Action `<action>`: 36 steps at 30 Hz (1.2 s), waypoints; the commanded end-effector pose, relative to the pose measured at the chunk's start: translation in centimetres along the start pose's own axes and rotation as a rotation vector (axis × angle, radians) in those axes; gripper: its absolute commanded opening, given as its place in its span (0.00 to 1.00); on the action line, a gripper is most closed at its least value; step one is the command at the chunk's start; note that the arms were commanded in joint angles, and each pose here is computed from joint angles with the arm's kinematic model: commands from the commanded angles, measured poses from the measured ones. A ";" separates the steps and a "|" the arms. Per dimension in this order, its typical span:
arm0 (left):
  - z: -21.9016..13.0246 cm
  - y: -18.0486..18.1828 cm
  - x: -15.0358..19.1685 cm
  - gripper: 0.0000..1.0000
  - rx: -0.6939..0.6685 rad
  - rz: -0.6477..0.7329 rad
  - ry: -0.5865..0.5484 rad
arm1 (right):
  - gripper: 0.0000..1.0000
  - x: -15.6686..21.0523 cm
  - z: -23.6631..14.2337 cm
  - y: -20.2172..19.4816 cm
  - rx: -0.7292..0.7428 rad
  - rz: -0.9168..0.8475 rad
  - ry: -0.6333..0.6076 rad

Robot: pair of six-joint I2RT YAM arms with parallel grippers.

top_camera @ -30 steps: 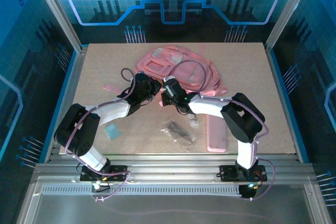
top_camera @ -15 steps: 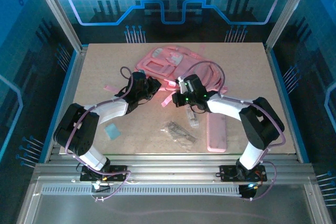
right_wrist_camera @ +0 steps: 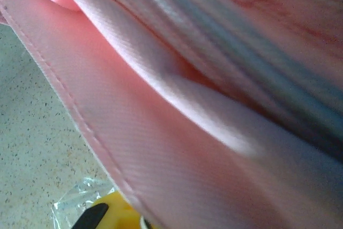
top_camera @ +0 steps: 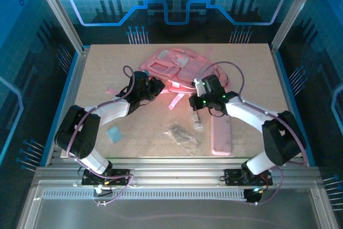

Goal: Pack the student bag

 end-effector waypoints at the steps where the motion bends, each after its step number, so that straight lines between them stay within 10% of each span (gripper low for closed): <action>1: -0.2 2.3 -4.2 0.00 -0.115 0.052 -0.122 | 0.00 1.7 -3.0 -3.5 0.127 0.039 0.061; 12: 5.1 4.1 -8.9 0.00 -0.109 0.068 -0.112 | 0.00 1.7 -2.0 -1.0 -0.075 0.108 0.123; 16: 7.0 4.6 -9.9 0.58 -0.075 -0.017 -0.015 | 0.00 0.4 0.3 2.2 -0.179 0.104 0.150; 19: 6.2 4.9 -9.0 0.69 -0.082 -0.045 0.013 | 0.00 -1.1 2.1 3.9 -0.201 0.090 0.155; 28: 0.7 5.6 -2.5 0.71 0.007 -0.206 -0.046 | 0.00 -5.1 6.5 7.2 -0.305 0.133 0.177; 36: 3.7 2.3 -0.9 0.66 0.235 -0.251 -0.094 | 0.00 -4.0 5.8 8.9 -0.317 0.170 0.244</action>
Point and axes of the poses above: each hand's point on the last joint's axis, 136 mm out from that joint toward the fingers, its own z axis out along the fingers, its own y axis along the line the jaws close on, x = y × z, the point moved 6 cm from there along -z, back along the fingers, and after that the axes turned 3 degrees about z, right-handed, at the moved point
